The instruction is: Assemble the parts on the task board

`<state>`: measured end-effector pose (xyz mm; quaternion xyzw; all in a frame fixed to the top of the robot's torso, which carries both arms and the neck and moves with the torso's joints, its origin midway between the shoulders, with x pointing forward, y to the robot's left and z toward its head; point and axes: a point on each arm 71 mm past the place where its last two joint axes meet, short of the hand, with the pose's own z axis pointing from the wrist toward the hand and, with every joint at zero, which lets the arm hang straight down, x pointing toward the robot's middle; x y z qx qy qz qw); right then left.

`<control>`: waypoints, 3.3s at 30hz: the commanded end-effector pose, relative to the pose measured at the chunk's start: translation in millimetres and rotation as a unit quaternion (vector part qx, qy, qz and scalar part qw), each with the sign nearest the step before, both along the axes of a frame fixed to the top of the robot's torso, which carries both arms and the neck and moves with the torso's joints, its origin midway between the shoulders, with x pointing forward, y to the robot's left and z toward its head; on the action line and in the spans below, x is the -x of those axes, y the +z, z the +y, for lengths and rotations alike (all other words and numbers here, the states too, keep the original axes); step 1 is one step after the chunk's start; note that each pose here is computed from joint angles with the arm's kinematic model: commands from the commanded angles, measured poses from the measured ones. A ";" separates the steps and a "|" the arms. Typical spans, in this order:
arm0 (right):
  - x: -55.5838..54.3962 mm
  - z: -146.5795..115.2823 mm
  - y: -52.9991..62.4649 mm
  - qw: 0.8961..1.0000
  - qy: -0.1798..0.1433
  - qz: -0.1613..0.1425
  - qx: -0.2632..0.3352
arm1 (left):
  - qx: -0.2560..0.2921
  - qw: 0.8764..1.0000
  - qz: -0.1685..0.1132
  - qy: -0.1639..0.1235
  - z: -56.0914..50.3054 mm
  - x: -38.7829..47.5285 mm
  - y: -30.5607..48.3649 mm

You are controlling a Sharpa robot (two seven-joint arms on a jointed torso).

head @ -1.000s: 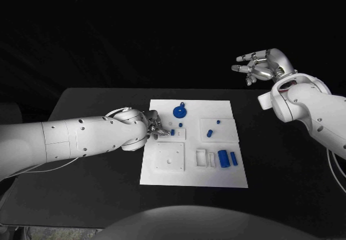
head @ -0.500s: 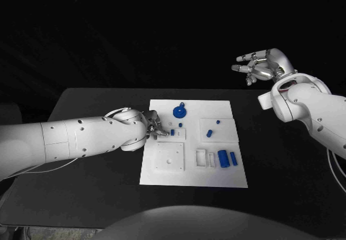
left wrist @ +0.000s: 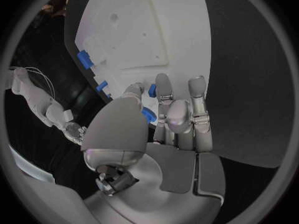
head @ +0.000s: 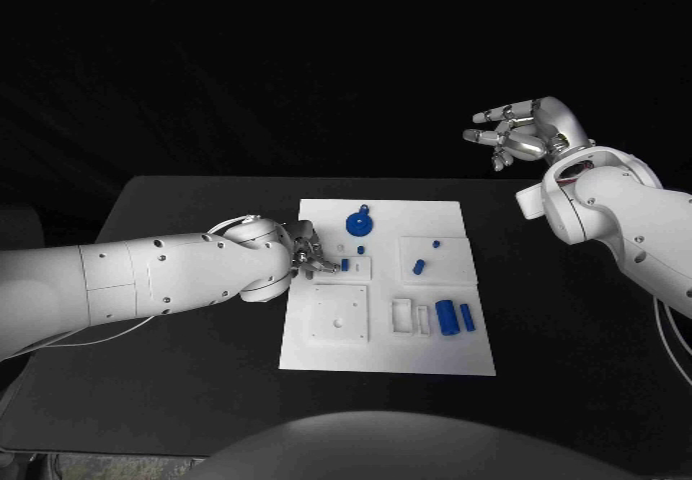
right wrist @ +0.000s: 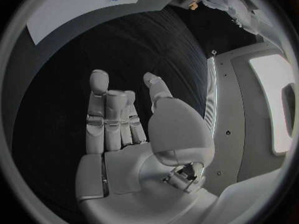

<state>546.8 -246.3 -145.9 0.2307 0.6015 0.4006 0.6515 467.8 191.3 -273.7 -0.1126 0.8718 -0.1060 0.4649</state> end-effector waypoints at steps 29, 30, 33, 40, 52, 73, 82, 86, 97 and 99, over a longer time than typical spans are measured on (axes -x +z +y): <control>-1.0 -0.5 -1.3 1.000 0.001 0.001 0.003 | 0.029 0.999 -0.013 0.003 -1.2 -1.9 26.1; -1.1 -0.6 -1.4 1.000 0.001 0.001 0.003 | 0.031 0.999 -0.018 0.005 -0.9 -3.4 29.5; -1.3 -0.9 -1.6 1.000 0.001 0.001 0.003 | 0.038 0.999 -0.035 0.008 -0.4 -8.4 39.4; -2.7 -3.6 -3.4 1.000 -0.003 0.003 0.001 | 0.122 0.988 -0.082 -0.049 -13.9 -25.4 64.5; -8.2 -13.5 -9.9 1.000 -0.013 0.005 -0.026 | 0.150 0.940 -0.186 -0.244 -61.0 -40.2 73.1; -8.8 -11.1 -9.0 0.997 0.011 -0.006 -0.071 | 0.006 0.916 -0.179 -0.359 -78.7 -41.7 37.9; -10.0 -12.5 -9.2 0.995 0.011 -0.013 -0.103 | -0.008 0.919 -0.171 -0.355 -73.6 -43.7 28.7; -10.3 -13.0 -9.2 0.994 0.011 -0.014 -0.111 | -0.012 0.920 -0.167 -0.353 -71.5 -45.1 25.0; -10.2 -12.8 -8.9 0.993 0.010 -0.015 -0.116 | -0.015 0.923 -0.168 -0.345 -68.4 -47.8 19.2; -10.1 -12.9 -9.0 0.993 0.009 -0.014 -0.115 | -0.016 0.924 -0.170 -0.343 -67.4 -48.7 18.8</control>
